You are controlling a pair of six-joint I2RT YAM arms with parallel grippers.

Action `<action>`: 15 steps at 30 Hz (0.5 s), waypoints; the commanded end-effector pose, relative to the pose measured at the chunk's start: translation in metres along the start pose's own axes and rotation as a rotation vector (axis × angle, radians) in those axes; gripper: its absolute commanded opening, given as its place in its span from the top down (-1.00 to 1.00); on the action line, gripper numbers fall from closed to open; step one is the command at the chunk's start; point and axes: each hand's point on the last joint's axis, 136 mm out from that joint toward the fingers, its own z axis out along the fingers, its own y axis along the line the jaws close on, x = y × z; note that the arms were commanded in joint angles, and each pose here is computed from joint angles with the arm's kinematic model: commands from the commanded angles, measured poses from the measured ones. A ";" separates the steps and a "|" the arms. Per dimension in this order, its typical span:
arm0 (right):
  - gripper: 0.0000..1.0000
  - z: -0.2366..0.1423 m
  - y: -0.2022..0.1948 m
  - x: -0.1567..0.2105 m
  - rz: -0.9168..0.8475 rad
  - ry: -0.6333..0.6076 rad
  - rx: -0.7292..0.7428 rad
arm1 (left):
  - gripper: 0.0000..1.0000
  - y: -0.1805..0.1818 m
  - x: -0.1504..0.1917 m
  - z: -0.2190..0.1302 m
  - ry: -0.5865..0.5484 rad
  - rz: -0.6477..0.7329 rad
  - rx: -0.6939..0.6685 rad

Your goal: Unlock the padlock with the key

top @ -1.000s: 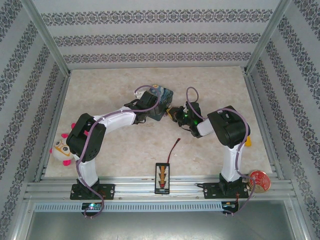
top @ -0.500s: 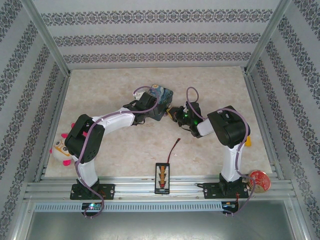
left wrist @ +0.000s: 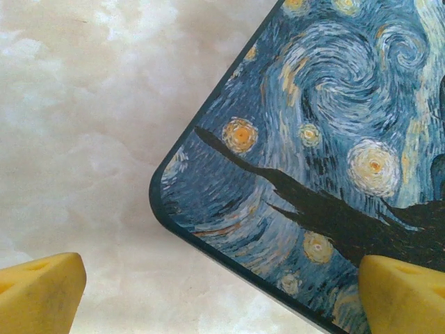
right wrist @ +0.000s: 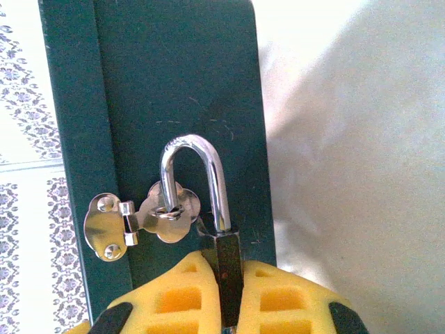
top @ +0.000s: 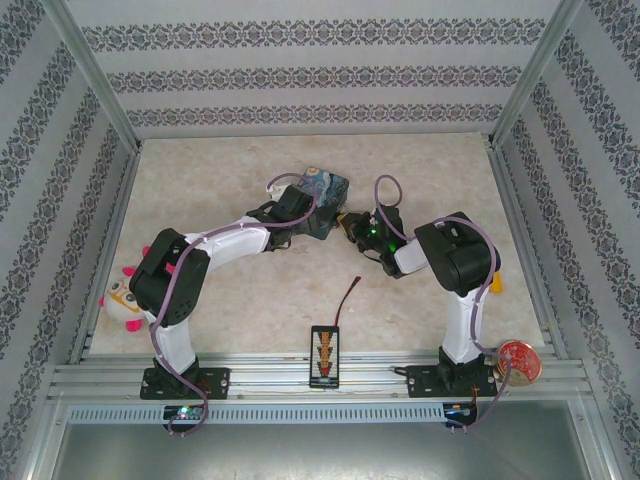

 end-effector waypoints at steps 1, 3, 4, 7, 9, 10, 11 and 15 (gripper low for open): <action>1.00 -0.011 0.034 -0.031 -0.022 -0.159 -0.121 | -0.97 0.022 0.027 0.002 0.079 0.043 -0.077; 1.00 -0.011 0.037 -0.024 -0.029 -0.149 -0.133 | -0.97 0.022 0.027 0.002 0.080 0.042 -0.077; 1.00 -0.011 0.038 -0.019 -0.036 -0.142 -0.131 | -0.97 0.022 0.026 0.001 0.075 0.040 -0.076; 1.00 -0.017 0.033 -0.007 -0.045 -0.144 -0.114 | -0.97 0.019 0.019 -0.003 0.054 0.024 -0.065; 1.00 -0.021 0.029 -0.003 -0.041 -0.151 -0.106 | -0.99 0.015 0.010 -0.009 0.026 0.010 -0.051; 1.00 -0.023 0.027 -0.001 -0.041 -0.152 -0.106 | -0.99 0.012 0.004 -0.013 0.008 0.007 -0.045; 1.00 -0.024 0.026 0.002 -0.040 -0.148 -0.107 | -0.99 0.008 -0.003 -0.018 -0.017 0.007 -0.037; 1.00 -0.027 0.018 0.008 -0.057 -0.138 -0.082 | -0.99 -0.007 -0.023 -0.029 -0.082 0.045 -0.026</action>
